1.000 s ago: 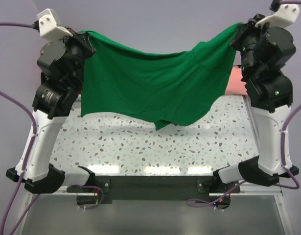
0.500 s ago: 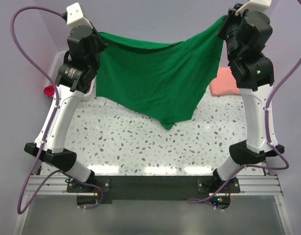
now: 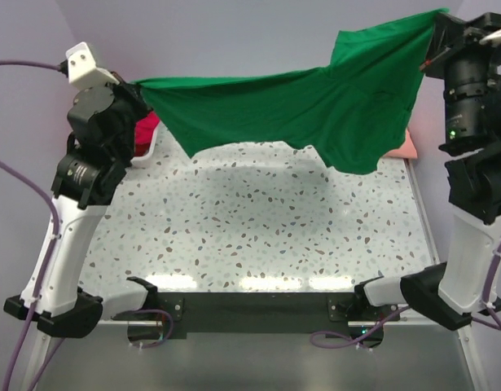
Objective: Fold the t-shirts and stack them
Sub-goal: Flatten the tshirt out
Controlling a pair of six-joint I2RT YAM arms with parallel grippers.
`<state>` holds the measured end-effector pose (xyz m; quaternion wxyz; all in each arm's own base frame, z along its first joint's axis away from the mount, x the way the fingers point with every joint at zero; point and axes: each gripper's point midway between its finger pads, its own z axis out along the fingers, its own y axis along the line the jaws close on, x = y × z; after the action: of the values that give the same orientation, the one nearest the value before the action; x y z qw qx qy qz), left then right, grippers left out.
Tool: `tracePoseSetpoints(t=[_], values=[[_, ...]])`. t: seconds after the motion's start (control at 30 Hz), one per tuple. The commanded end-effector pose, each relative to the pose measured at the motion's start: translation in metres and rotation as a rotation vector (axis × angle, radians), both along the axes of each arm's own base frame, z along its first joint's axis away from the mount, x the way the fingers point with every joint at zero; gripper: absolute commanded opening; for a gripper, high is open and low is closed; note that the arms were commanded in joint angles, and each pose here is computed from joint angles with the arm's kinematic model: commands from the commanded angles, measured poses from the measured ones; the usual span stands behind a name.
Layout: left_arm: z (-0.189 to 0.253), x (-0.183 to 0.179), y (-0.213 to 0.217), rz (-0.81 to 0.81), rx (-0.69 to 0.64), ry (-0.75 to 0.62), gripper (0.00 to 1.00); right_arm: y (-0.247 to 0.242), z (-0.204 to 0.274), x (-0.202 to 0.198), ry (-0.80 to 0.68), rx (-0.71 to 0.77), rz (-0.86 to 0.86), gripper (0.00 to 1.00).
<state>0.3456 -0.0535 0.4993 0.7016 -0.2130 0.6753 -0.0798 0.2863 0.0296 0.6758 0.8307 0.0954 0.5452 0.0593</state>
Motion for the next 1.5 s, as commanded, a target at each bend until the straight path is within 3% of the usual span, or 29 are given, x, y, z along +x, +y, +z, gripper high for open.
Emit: tracePoseSetpoints(t=[0.0,0.27,0.63,0.9,1.3,1.47], values=[[0.016,-0.026,0.018,0.043,-0.057,-0.065,0.00,-0.008,0.033,-0.041,-0.140,0.000,0.026,0.00],[0.038,-0.022,0.014,0.024,-0.053,-0.102,0.00,-0.002,0.046,-0.056,-0.197,0.009,0.086,0.00],[0.037,0.037,0.004,0.102,0.011,-0.067,0.00,0.016,0.014,0.017,-0.074,-0.025,0.050,0.00],[0.045,0.059,-0.001,0.116,0.037,-0.072,0.00,0.017,0.015,0.028,-0.077,-0.032,0.032,0.00],[0.057,0.031,0.004,0.080,0.007,-0.098,0.00,0.007,0.019,-0.002,-0.094,-0.031,0.035,0.00],[0.064,0.009,0.003,0.021,0.005,-0.112,0.00,0.000,0.023,-0.038,-0.124,-0.031,0.061,0.00]])
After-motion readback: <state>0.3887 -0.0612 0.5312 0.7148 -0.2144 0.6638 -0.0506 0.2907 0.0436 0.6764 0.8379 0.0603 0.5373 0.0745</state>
